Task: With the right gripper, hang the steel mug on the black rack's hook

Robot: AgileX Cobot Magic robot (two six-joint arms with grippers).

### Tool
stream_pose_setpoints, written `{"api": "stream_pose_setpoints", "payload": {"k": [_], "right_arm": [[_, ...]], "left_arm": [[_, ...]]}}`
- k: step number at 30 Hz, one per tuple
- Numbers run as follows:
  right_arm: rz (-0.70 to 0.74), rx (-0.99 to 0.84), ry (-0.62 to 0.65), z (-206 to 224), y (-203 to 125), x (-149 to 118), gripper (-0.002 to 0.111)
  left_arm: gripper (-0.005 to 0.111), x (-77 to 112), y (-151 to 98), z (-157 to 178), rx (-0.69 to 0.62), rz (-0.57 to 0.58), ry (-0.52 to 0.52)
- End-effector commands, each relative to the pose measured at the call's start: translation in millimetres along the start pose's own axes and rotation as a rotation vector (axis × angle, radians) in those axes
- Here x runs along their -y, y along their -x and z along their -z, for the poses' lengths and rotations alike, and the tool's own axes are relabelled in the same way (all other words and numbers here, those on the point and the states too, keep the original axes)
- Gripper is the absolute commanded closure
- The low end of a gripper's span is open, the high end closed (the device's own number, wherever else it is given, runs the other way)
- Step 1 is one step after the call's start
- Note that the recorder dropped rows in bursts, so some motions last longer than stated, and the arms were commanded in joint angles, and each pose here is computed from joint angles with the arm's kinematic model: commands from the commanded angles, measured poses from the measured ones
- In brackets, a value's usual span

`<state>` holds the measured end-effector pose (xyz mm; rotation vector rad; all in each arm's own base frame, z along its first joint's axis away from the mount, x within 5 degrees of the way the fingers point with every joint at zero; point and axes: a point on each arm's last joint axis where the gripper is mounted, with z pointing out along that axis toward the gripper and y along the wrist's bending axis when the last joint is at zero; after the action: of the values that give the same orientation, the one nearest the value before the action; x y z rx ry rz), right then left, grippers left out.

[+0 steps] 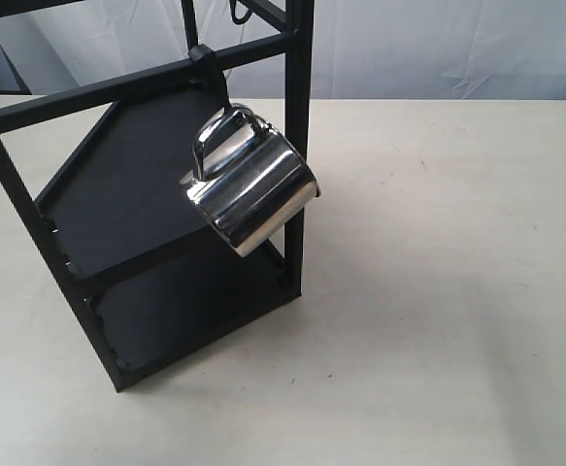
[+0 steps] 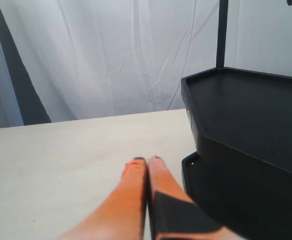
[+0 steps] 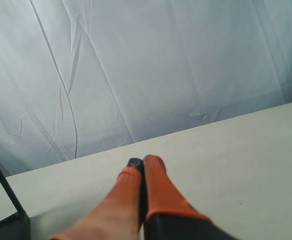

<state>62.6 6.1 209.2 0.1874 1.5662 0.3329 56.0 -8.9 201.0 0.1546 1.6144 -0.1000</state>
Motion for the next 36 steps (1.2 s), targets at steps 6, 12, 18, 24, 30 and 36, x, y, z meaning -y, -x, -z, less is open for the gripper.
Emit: {"api": "stream_pose_setpoints", "payload": {"k": [6,12,18,24,30,36], "right_arm": [[0.017,0.004,-0.006,0,-1,1,0.109],[0.017,0.004,-0.006,0,-1,1,0.109],[0.017,0.004,-0.006,0,-1,1,0.109],[0.047,0.034,-0.017,0,2,2,0.109],[0.33,0.029,-0.013,0,1,1,0.109],[0.358,-0.072,-0.04,1,-7,5,0.109]], "left_arm": [[0.105,0.3,1,0,0.01,0.002,-0.005],[0.105,0.3,1,0,0.01,0.002,-0.005],[0.105,0.3,1,0,0.01,0.002,-0.005],[0.105,0.3,1,0,0.01,0.002,-0.005],[0.105,0.3,1,0,0.01,0.002,-0.005],[0.105,0.3,1,0,0.01,0.002,-0.005]]}}
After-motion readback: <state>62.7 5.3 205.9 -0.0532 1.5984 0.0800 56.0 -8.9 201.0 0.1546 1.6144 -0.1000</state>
